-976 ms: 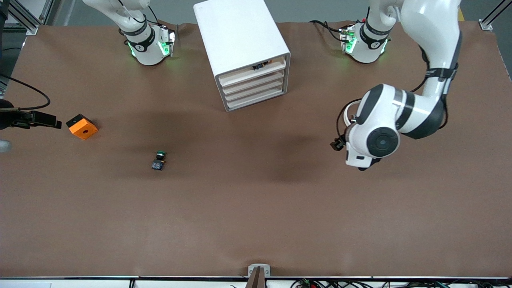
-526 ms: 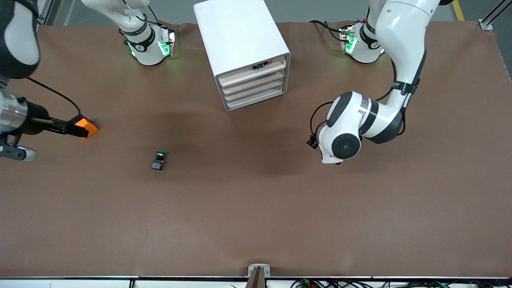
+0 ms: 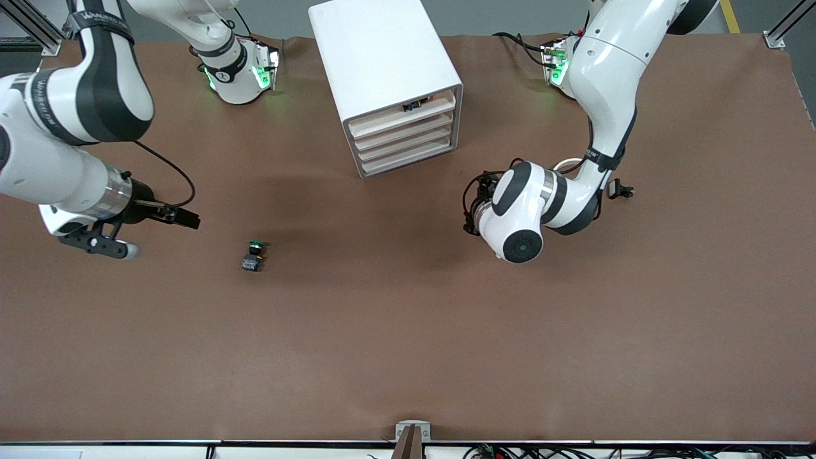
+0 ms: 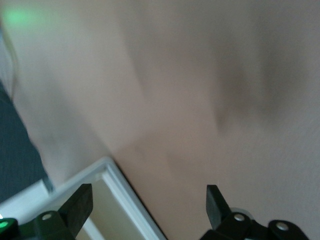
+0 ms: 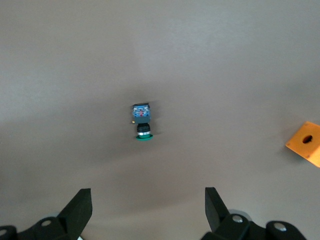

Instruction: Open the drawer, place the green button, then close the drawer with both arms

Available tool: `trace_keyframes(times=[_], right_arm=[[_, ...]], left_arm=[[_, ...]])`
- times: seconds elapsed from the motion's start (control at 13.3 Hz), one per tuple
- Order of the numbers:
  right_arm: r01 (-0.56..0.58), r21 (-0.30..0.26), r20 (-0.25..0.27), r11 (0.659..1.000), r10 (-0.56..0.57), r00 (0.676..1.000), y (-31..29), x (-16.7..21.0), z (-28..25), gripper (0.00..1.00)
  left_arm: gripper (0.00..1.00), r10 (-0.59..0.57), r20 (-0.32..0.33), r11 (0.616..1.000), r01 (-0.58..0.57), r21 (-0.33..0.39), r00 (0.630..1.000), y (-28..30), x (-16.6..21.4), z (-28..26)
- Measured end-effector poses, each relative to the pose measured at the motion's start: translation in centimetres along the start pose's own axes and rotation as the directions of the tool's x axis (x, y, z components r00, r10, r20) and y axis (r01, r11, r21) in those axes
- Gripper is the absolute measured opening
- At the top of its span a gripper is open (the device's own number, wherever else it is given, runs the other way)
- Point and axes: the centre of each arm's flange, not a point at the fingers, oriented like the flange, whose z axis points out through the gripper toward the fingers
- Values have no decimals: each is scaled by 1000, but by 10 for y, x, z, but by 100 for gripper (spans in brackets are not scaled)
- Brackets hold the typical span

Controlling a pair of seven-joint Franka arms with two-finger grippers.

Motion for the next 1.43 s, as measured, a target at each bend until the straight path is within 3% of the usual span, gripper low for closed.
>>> trace_keyframes(times=[0.3, 0.6, 1.13, 1.43], right_arm=[[78, 9, -57, 997, -78, 995, -1, -1, 41, 100], [84, 21, -150, 996, -80, 985, 9, -11, 112, 100], [57, 35, -214, 998, -48, 976, -29, -21, 186, 100], [42, 18, -192, 999, -37, 981, -25, -10, 230, 100]], left_arm=[[100, -178, 152, 984, 173, 44, 972, 10, -12, 9], [100, -255, 282, 965, 226, 130, 925, 15, -32, 29], [100, -333, 320, 927, 246, 284, 887, 30, -41, 101], [100, -364, 317, 898, 239, 370, 876, 23, -44, 108]])
